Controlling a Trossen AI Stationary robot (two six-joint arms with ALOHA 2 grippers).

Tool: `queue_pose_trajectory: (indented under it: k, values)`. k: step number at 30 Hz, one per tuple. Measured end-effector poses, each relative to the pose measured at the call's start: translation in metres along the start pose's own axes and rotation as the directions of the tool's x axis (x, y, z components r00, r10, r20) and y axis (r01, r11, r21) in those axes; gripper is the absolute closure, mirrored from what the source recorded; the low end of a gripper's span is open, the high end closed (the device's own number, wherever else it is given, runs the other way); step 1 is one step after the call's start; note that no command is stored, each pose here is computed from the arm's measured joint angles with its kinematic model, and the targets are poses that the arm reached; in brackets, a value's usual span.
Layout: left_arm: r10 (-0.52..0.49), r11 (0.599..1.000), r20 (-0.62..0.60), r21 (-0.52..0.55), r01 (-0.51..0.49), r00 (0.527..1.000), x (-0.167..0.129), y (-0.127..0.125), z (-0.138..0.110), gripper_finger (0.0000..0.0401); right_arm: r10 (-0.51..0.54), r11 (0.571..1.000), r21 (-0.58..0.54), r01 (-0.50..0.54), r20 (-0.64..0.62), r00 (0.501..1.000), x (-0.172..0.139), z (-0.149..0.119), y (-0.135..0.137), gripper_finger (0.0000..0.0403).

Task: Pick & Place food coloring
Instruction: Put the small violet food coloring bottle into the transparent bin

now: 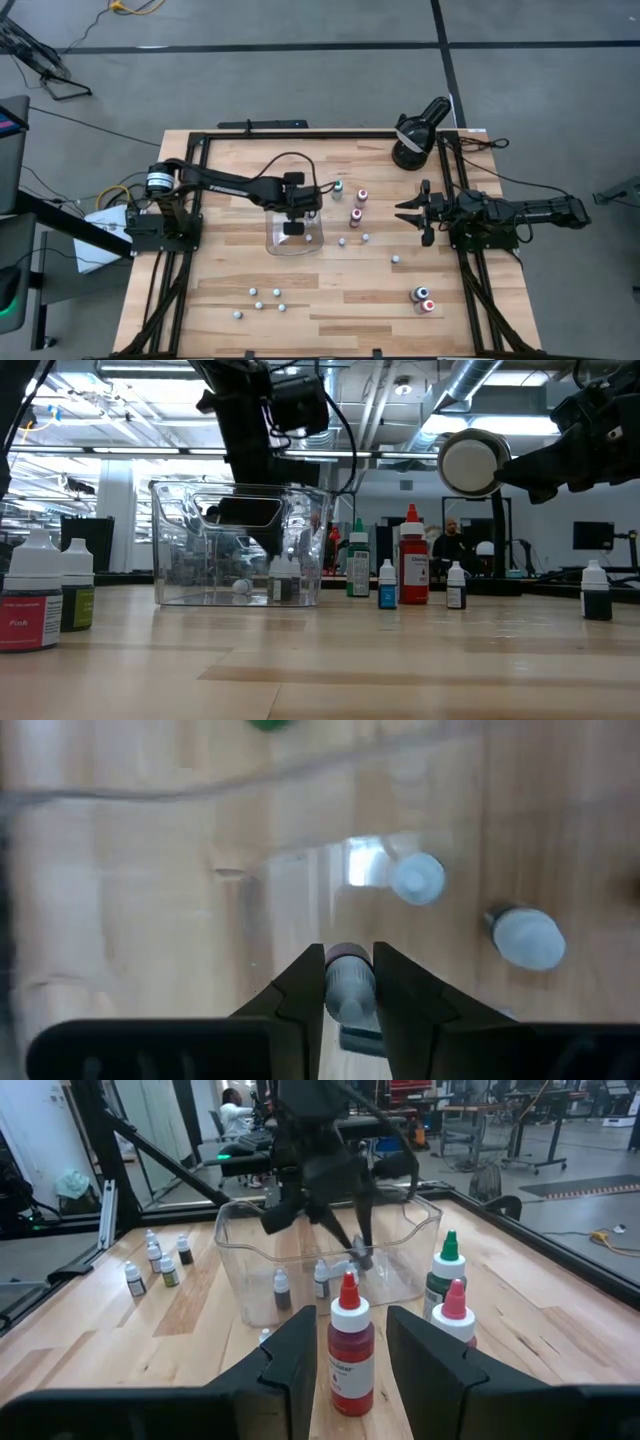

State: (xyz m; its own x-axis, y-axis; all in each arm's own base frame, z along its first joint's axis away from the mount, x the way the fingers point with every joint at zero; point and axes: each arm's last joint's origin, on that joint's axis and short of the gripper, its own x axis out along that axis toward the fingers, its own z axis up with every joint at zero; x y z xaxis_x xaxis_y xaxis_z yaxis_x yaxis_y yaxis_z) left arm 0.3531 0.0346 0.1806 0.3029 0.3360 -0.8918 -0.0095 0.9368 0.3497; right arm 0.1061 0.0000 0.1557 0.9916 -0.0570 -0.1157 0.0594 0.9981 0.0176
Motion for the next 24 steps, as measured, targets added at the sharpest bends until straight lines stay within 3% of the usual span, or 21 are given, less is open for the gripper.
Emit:
queue_pose_trajectory:
  k: [10, 24]
  values:
    - [0.008, 0.999, 0.01, 0.05, -0.009, 1.0, 0.0046, -0.0013, 0.002, 0.0337, 0.0, 1.0, 0.0, 0.0, 0.0, 1.0, 0.0, 0.0001, 0.0, 0.029]
    - [-0.095, 0.99, 0.034, 0.106, 0.091, 0.995, 0.0035, -0.0067, 0.0034, 0.0321, 0.0, 1.0, 0.0, 0.0, 0.001, 1.0, 0.0, 0.0001, 0.0, 0.029]
